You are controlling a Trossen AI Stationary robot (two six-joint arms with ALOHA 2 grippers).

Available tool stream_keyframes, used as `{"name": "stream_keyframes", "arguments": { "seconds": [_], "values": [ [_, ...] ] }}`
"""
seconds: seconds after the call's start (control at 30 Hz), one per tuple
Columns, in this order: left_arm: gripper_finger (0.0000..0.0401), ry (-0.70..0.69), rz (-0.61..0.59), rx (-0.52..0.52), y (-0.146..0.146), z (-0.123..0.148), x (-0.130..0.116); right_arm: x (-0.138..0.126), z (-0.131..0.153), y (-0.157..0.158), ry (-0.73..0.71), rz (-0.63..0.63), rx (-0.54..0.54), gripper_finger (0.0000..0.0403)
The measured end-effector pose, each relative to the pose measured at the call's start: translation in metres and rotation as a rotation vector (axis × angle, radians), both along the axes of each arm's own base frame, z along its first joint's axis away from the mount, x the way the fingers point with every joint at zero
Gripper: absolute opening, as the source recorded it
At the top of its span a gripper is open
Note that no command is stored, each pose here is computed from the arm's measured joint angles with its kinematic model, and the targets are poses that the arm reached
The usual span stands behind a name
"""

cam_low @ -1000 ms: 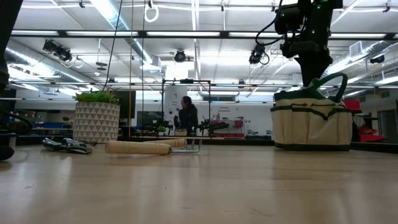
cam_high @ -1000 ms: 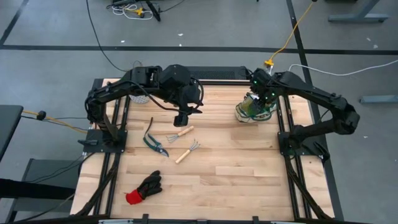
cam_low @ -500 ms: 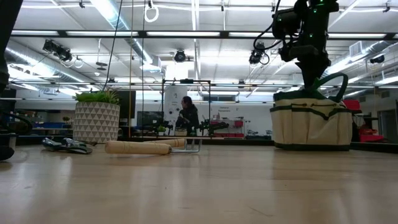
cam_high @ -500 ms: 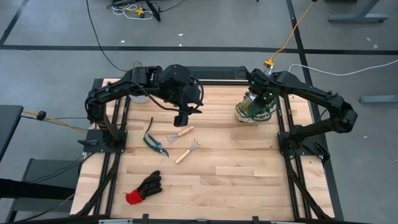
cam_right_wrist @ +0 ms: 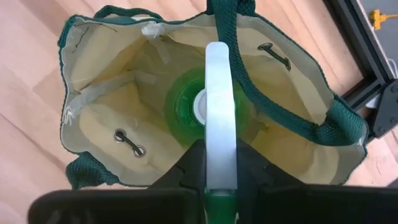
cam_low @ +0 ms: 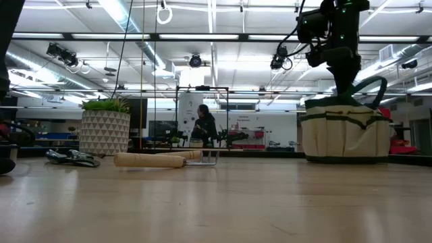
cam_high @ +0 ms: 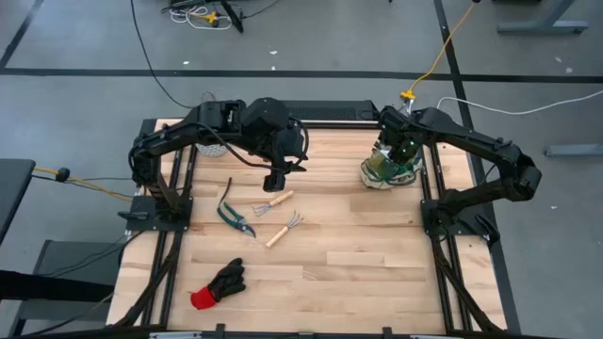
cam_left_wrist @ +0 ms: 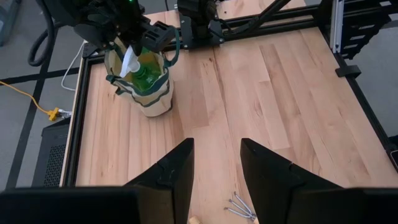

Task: Pick & Place Garden tools in Gardening bag
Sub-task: Put the green spray bottle into the brown gardening bag

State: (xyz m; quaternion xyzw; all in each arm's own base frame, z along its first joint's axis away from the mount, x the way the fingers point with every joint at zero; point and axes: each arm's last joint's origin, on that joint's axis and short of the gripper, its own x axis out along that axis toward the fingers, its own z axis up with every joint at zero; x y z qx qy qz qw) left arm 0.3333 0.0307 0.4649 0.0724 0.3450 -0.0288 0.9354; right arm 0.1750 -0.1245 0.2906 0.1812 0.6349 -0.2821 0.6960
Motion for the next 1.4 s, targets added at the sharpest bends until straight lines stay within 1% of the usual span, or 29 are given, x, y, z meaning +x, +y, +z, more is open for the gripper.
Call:
{"name": "stream_keyframes", "arguments": {
  "seconds": [0.07, 0.23, 0.37, 0.5, 0.6, 0.73, 1.0, 1.13, 1.2, 1.4],
  "values": [
    [0.014, 0.0, 0.0, 0.0, 0.0, 0.0, 0.0, 0.001, 0.007, 0.0, -0.013, 0.006, -0.01, 0.0046],
    [0.014, 0.001, 0.0, 0.0, 0.0, 0.0, 0.0, 0.001, 0.034, -0.001, -0.048, 0.041, -0.05, 0.0046],
    [0.014, 0.005, 0.0, 0.0, 0.0, 0.0, 0.0, -0.002, 0.056, 0.001, -0.058, 0.113, -0.074, 0.0045],
    [0.014, 0.006, 0.0, -0.001, 0.0, 0.0, 0.0, -0.005, 0.069, 0.003, -0.055, 0.183, -0.089, 0.0045],
    [0.014, 0.007, 0.0, -0.001, 0.0, 0.0, 0.0, -0.007, 0.07, 0.004, -0.031, 0.227, -0.088, 0.0045],
    [0.014, 0.007, 0.0, -0.001, 0.0, -0.001, 0.0, -0.009, 0.07, 0.004, 0.036, 0.281, -0.123, 0.0045],
    [0.014, 0.012, 0.001, -0.001, 0.0, -0.001, -0.001, -0.011, 0.07, 0.005, 0.097, 0.499, -0.12, 0.0045],
    [0.014, 0.021, 0.001, -0.002, 0.0, -0.002, -0.001, -0.013, 0.069, 0.007, 0.117, 0.595, -0.079, 0.0045],
    [0.014, 0.021, 0.0, -0.002, 0.0, -0.002, -0.001, -0.013, 0.069, 0.008, 0.123, 0.625, -0.072, 0.0045],
    [0.014, 0.021, 0.0, -0.002, 0.0, -0.002, -0.001, -0.015, 0.07, 0.009, 0.122, 0.658, -0.079, 0.0045]
  ]
}}
